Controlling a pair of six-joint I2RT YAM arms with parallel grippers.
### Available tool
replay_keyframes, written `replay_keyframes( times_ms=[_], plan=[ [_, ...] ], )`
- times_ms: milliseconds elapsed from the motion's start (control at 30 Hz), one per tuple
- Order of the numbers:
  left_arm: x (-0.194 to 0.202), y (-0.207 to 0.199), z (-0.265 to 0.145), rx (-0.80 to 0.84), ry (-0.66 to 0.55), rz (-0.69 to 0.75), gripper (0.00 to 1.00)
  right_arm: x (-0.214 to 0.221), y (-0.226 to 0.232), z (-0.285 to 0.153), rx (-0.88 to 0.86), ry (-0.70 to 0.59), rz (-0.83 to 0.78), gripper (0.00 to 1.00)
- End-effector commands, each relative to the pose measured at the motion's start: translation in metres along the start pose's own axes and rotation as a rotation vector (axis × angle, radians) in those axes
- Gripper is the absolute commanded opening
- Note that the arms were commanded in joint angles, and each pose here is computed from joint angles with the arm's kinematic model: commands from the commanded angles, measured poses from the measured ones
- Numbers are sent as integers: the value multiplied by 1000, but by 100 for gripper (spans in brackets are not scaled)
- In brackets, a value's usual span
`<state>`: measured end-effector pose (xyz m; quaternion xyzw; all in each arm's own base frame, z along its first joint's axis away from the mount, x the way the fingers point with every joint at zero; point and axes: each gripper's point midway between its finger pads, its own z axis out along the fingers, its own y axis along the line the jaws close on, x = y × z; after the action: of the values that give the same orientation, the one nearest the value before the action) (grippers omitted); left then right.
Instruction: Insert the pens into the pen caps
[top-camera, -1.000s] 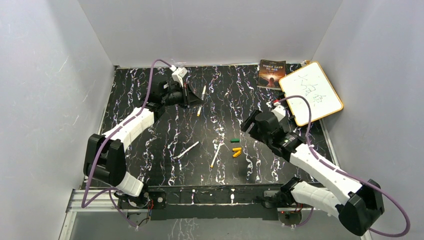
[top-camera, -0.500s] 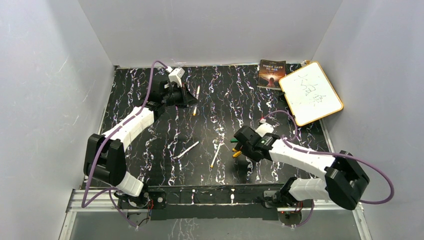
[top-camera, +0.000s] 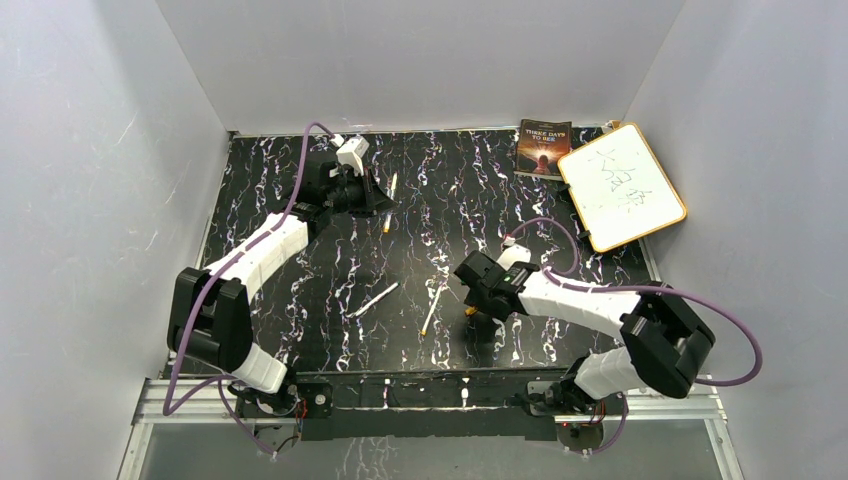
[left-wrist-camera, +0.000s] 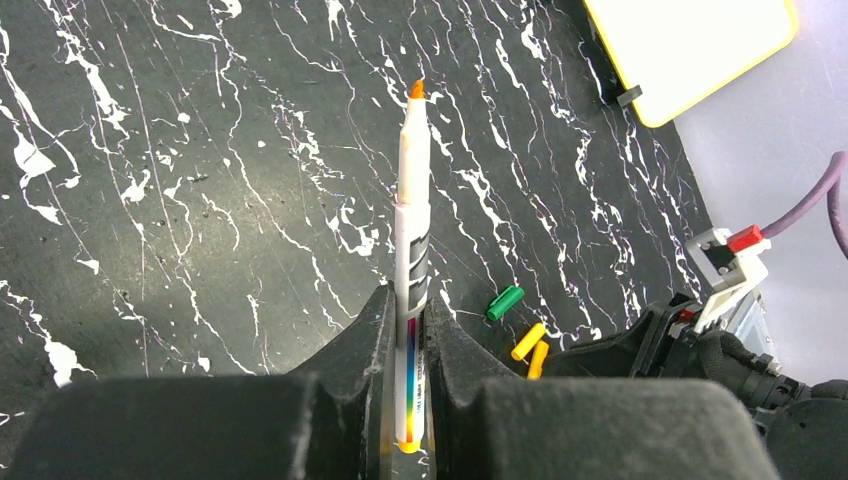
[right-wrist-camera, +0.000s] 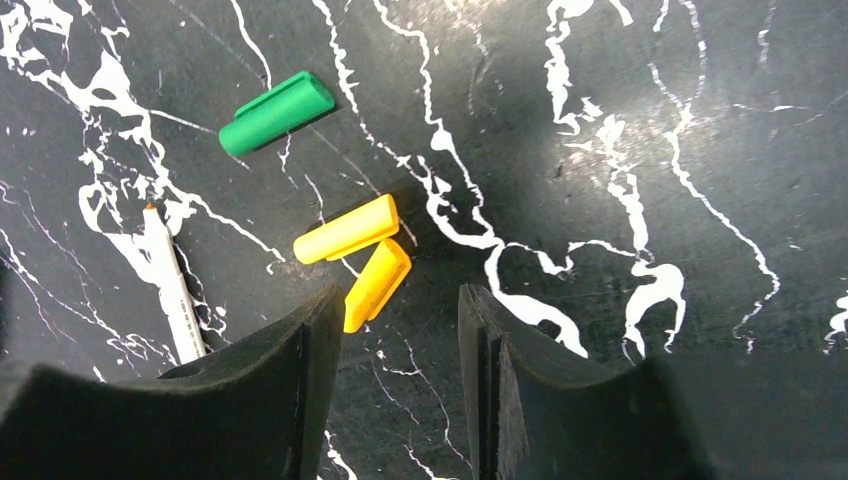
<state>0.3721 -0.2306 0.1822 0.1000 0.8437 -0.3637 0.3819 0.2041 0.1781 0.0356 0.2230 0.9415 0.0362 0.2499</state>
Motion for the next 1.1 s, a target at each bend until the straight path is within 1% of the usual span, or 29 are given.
replay_keyframes(
  times_ms=[0,133,367,767,967,1067],
  plan=[
    [-26,-19,-12,33,-56,41,0,-1,25,-3,-70,-8,-3,42],
    [-25,-19,-14,28,-55,45,0,1,28,1,-71,-4,-19,40],
    [-25,-23,-15,48,-58,38,0,-1,28,2,-72,-21,-10,39],
    [-23,-25,-14,62,-52,22,0,-2,31,11,-31,-27,-40,42],
    [-22,-25,-13,62,-49,19,0,-3,33,8,-32,-27,-51,30],
    [-21,-25,-12,61,-49,19,0,-2,32,8,-31,-23,-66,27]
  ],
)
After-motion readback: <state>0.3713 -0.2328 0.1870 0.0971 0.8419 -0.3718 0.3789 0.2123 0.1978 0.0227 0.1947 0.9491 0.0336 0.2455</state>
